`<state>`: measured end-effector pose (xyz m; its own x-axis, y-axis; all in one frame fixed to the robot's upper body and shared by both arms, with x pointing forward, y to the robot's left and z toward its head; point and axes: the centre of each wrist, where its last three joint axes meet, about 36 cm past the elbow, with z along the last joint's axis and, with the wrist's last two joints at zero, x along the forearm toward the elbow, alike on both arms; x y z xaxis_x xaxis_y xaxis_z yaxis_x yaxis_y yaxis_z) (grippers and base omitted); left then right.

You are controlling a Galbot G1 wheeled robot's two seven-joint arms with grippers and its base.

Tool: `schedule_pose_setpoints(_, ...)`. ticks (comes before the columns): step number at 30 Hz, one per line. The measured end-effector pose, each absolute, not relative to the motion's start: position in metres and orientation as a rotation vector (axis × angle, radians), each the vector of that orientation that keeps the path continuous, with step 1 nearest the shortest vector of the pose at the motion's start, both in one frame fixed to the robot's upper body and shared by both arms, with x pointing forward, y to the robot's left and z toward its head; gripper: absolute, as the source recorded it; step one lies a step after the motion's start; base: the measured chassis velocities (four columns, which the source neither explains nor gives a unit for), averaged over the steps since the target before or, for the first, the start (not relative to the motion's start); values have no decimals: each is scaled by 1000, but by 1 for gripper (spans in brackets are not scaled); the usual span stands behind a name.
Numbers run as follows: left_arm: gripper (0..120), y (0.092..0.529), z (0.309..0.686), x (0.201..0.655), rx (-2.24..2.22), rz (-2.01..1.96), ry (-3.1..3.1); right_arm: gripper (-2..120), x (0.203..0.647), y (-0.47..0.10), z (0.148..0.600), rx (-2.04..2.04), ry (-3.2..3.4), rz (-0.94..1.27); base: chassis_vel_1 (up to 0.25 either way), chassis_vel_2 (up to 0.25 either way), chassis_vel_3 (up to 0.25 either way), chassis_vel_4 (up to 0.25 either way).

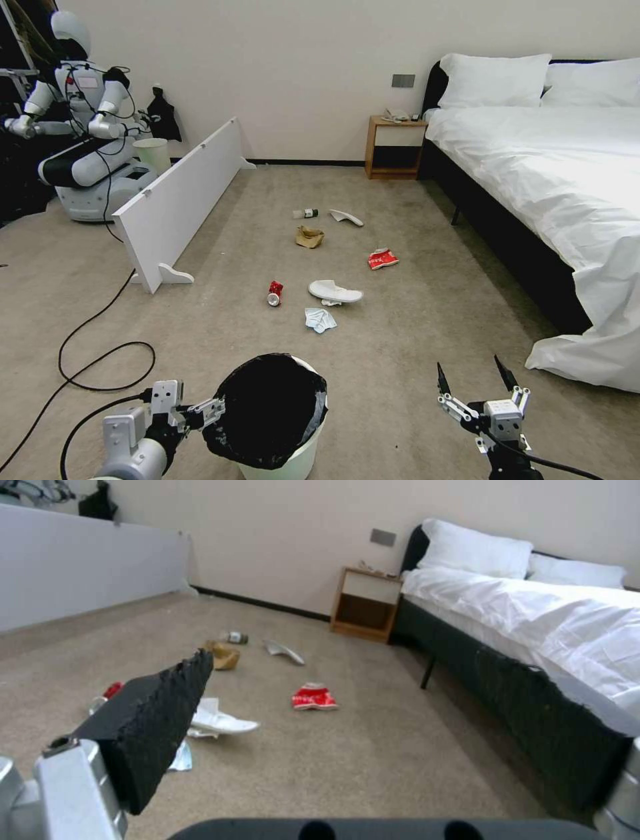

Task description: Pick up the trash bin, then pick up the garbage from the floor and place it into the trash bin.

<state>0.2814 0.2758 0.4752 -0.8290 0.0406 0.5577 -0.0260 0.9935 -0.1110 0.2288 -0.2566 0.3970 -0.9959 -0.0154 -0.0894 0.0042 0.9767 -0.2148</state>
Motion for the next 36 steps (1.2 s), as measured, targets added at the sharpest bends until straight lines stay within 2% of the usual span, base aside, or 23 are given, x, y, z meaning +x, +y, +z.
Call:
schedule_pose_setpoints(20, 100, 281, 436, 303, 2, 195, -2457, 100, 224, -251, 396, -55, 3045, -320, 0, 0, 0, 0)
schedule_pose_setpoints(36, 100, 281, 429, 303, 9, 228, -2437, 100, 223, -249, 395, -90, 3052, -316, 0, 0, 0, 0)
